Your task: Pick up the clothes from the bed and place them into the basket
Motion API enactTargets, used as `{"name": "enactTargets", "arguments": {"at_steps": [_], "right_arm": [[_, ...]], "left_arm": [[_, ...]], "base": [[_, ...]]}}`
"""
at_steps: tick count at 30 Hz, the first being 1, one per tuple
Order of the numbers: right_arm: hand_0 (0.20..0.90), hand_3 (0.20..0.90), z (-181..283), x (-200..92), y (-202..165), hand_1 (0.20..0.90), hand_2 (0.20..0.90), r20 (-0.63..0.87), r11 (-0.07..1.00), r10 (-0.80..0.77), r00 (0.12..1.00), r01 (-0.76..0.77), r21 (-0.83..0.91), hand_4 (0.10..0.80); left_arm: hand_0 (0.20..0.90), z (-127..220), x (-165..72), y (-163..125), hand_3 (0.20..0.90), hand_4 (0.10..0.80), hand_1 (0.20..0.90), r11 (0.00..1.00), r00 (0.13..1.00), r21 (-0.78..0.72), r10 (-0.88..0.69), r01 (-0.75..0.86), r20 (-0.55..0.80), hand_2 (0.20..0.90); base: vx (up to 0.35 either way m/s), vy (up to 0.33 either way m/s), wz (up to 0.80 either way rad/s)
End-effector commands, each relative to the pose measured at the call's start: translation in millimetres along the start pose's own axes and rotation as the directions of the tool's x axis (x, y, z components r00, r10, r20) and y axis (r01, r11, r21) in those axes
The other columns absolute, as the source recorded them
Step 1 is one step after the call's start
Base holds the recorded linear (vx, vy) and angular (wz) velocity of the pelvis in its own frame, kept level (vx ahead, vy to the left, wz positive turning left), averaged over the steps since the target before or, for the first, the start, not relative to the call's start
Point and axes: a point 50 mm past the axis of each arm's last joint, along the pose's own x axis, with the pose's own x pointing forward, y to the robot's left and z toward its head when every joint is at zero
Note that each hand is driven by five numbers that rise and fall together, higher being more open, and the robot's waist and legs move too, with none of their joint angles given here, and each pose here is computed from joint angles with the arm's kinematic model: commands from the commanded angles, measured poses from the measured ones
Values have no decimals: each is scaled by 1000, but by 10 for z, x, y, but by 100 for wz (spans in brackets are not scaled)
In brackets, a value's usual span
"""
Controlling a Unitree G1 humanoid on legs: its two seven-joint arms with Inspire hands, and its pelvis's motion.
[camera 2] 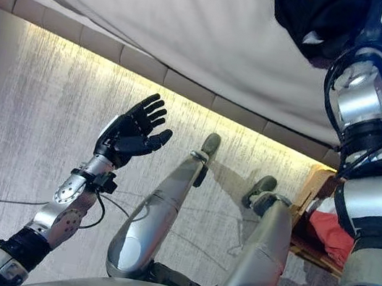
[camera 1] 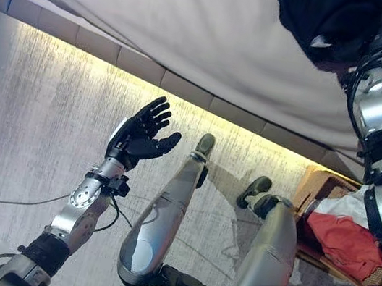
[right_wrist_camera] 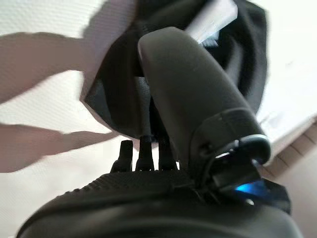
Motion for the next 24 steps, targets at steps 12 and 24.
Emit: {"name": "enactTargets", "arguments": {"at_steps": [12,24], "right_arm": [[300,200,454,144,-580,300,300,180,845,58,982,-144,516,100],[300,200,316,171,-716,300,300,190,817,-25,981,-90,569,100]], "left_arm": [[900,621,-34,11,900,800,900,1000,965,-5,-15,17,261,900],[900,619,-104,96,900,800,900,1000,967,11,-31,29,254,900]], "base": [[-33,-20,4],[4,-25,-4]]}}
